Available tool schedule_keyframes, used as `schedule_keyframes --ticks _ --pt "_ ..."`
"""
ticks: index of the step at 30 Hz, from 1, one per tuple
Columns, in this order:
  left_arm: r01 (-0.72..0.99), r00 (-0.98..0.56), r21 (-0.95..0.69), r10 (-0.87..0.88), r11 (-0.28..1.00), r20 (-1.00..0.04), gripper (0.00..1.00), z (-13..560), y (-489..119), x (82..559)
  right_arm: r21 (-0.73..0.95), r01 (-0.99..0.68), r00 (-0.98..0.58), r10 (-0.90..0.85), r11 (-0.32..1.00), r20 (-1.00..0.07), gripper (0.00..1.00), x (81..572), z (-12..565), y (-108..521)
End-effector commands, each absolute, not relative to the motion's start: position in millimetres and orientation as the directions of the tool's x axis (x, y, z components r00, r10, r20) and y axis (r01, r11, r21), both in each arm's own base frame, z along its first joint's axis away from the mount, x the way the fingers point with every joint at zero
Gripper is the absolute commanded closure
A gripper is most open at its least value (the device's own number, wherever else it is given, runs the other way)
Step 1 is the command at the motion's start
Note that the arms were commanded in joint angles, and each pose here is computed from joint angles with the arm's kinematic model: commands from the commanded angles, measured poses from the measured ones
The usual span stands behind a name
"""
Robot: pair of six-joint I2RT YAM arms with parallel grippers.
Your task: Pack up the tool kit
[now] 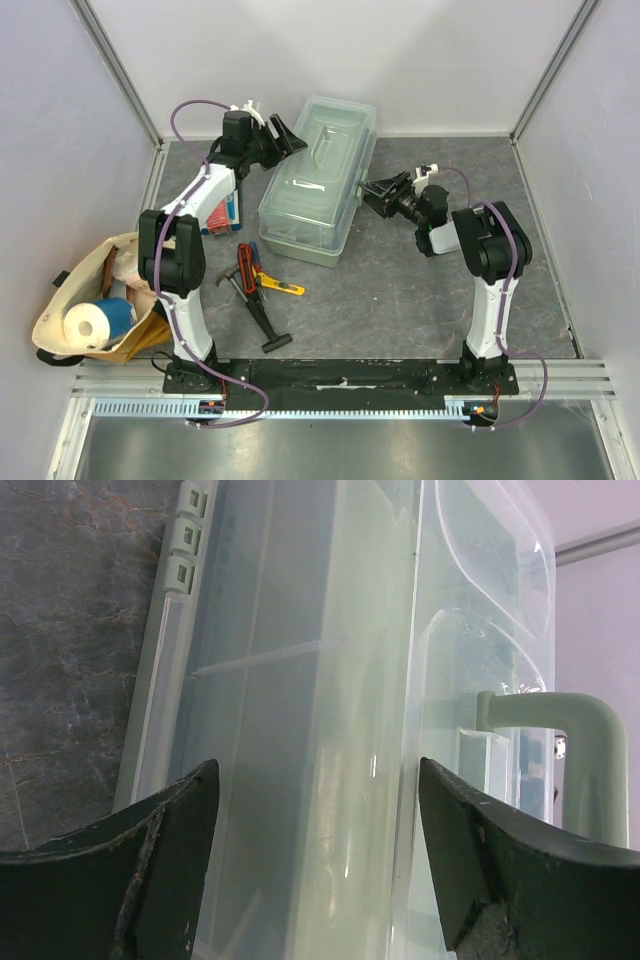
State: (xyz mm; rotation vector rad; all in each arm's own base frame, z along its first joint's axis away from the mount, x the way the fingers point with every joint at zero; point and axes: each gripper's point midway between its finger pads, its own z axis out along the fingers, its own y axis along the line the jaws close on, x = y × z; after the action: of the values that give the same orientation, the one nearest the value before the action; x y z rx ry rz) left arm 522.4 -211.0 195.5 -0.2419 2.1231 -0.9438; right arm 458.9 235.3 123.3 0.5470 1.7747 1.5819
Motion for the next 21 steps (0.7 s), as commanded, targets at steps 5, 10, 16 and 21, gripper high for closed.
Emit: schedule_keyframes --ticks 5,10,16,21 --pt "0.116 -0.937 -0.676 -0.145 0.728 -0.317 0.30 103.9 -300.4 412.5 0.903 -0.398 -0.674 0.617 0.162 -0.407 0.80 434.1 202.3 283.5" --pt "0.109 -0.934 -0.650 -0.147 0.752 -0.327 0.30 101.3 -296.4 414.8 0.907 -0.361 -0.670 0.616 0.217 -0.414 0.80 438.4 196.3 281.6" --pt "0.106 -0.929 -0.631 -0.149 0.769 -0.338 0.30 100.0 -293.2 416.6 0.908 -0.330 -0.672 0.611 0.258 -0.418 0.78 443.0 189.3 279.3" --pt "0.111 -0.921 -0.620 -0.154 0.777 -0.358 0.29 106.2 -289.6 421.0 0.918 -0.249 -0.683 0.616 0.308 -0.391 0.24 440.2 156.7 272.6"
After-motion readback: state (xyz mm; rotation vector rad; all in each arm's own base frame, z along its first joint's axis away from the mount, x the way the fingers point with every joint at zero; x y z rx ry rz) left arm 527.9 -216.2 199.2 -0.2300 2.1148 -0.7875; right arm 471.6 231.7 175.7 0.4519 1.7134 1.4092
